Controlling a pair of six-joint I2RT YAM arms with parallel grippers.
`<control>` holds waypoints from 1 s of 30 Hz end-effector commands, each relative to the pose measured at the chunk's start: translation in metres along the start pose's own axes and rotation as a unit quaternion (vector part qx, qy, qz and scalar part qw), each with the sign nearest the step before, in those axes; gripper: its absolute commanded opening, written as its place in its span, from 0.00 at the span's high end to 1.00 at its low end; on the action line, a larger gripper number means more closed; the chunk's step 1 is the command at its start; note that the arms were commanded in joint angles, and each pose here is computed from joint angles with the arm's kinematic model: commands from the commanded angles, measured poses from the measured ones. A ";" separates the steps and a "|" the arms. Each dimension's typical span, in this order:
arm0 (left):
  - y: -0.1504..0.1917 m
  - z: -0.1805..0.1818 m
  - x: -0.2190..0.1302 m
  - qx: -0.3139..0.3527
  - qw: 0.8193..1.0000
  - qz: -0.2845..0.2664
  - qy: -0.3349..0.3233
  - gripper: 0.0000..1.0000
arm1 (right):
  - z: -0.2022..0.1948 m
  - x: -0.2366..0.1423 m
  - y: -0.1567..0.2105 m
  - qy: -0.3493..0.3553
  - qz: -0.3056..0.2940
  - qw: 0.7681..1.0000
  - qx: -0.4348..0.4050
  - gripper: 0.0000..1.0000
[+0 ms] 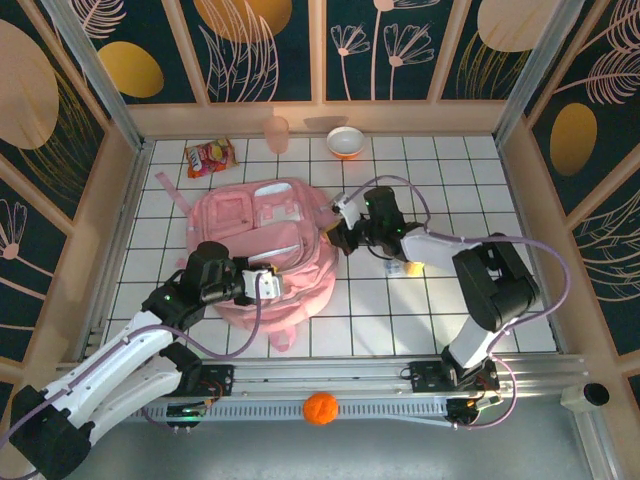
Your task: Pack the student bag
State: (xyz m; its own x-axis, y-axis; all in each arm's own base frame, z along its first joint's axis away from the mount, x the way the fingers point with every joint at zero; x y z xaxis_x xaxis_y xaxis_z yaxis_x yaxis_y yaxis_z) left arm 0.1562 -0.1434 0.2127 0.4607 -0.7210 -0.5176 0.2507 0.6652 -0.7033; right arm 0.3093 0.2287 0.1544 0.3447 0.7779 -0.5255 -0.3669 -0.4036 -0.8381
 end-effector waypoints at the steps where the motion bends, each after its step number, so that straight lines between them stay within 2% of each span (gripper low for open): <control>1: -0.026 -0.006 -0.016 0.042 0.994 -0.095 0.036 1.00 | -0.064 -0.010 -0.006 0.218 0.000 0.975 0.040 1.00; 5: -0.019 -0.006 -0.013 0.026 0.996 -0.084 0.009 1.00 | -0.046 -0.017 -0.012 0.194 -0.027 0.980 0.018 1.00; 8: -0.014 -0.006 -0.009 0.012 0.997 -0.081 -0.005 0.99 | -0.026 -0.024 -0.011 0.186 -0.026 0.982 -0.003 1.00; 11: -0.014 -0.002 -0.007 -0.011 0.996 -0.083 -0.021 0.70 | -0.007 -0.031 -0.007 0.176 -0.024 0.984 -0.018 0.98; 13: -0.017 0.002 -0.009 -0.032 0.996 -0.083 -0.031 0.47 | 0.008 -0.036 -0.007 0.173 -0.023 0.984 -0.030 0.80; 15: -0.024 0.009 -0.015 -0.074 0.992 -0.088 -0.043 0.28 | 0.024 -0.044 -0.008 0.173 -0.028 0.983 -0.049 0.70; 19: -0.025 0.011 -0.021 -0.120 0.989 -0.073 -0.051 0.23 | 0.054 -0.058 -0.009 0.149 -0.052 0.984 -0.084 0.63; 25: 0.005 0.010 -0.004 -0.106 0.991 0.038 -0.079 0.23 | 0.088 -0.069 0.000 0.108 -0.080 0.981 -0.142 0.61; 30: 0.005 0.016 0.010 -0.094 0.992 0.044 -0.072 0.23 | 0.097 -0.072 0.005 0.106 -0.088 0.978 -0.159 0.60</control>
State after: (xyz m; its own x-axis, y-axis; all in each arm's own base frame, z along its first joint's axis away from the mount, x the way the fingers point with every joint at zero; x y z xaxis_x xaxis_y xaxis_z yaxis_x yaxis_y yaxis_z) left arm 0.1702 -0.1420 0.2045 0.5699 -0.6245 -0.5341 0.0206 0.6607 -0.7504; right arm 0.2019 0.2183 0.1947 0.5329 0.7391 -0.4120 -0.0766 -0.4428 -0.8934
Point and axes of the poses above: each hand's point on the last joint's axis, 136 mm out from that joint toward the fingers, its own x axis out along the fingers, its own z axis along the line the jaws close on, y = z × x, the point moved 9 cm from there along -x, back along the fingers, and after that the axes turned 6 degrees about -x, right-handed, at the moved point
